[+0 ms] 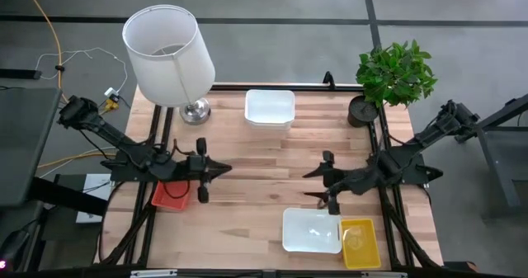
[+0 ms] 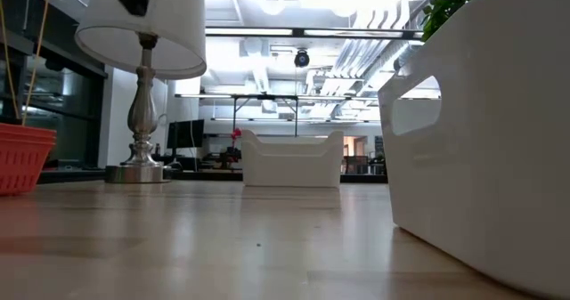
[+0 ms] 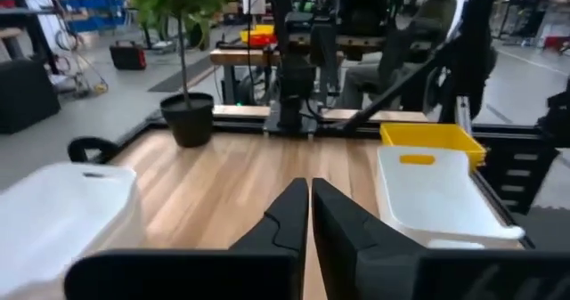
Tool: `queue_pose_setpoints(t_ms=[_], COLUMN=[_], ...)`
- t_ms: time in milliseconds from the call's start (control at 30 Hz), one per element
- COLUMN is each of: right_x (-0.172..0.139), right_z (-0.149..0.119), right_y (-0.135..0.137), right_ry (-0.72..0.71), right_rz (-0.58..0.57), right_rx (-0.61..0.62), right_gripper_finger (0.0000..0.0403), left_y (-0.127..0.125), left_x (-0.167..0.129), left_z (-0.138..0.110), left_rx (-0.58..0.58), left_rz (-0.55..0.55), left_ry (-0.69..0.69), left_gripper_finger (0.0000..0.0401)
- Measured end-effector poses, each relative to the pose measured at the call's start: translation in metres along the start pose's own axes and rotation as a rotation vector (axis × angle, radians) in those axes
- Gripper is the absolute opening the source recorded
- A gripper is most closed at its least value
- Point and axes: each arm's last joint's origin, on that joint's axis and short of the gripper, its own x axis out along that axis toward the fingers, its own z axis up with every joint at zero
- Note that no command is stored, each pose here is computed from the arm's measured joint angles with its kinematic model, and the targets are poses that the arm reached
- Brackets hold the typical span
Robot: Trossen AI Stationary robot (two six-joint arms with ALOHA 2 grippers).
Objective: Stack baskets by color
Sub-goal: Stack the bottom white bin on the top stacked white bins
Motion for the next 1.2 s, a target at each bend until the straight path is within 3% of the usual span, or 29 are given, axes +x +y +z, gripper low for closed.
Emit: queue_pose_setpoints(t_ms=[133,533,967,1200], right_x=[0.010,0.070,0.095,0.104], right_z=[-0.005,-0.037,-0.059,-0.070], right_y=[0.010,0.041,0.050,0.051], right_ry=[0.217,0.713,0.832,0.874], right_rz=[-0.031,0.013,-0.007,-0.035], right_rx=[0.052,0.072,0.153,0.160], right_gripper_finger=[0.0225,0.0222,0.0219,0.0167], left_y=[0.001,0.002,0.001,-0.002], left_x=[-0.003,-0.003,-0.003,-0.004], left_z=[-0.014,-0.014,-0.014,-0.014], left_rx=[-0.032,-0.035,-0.031,-0.070], left_rz=[0.020,0.027,0.023,-0.062], left_ry=[0.027,0.023,0.026,0.036], left_gripper_finger=[0.0007,0.0000,0.0000,0.0000])
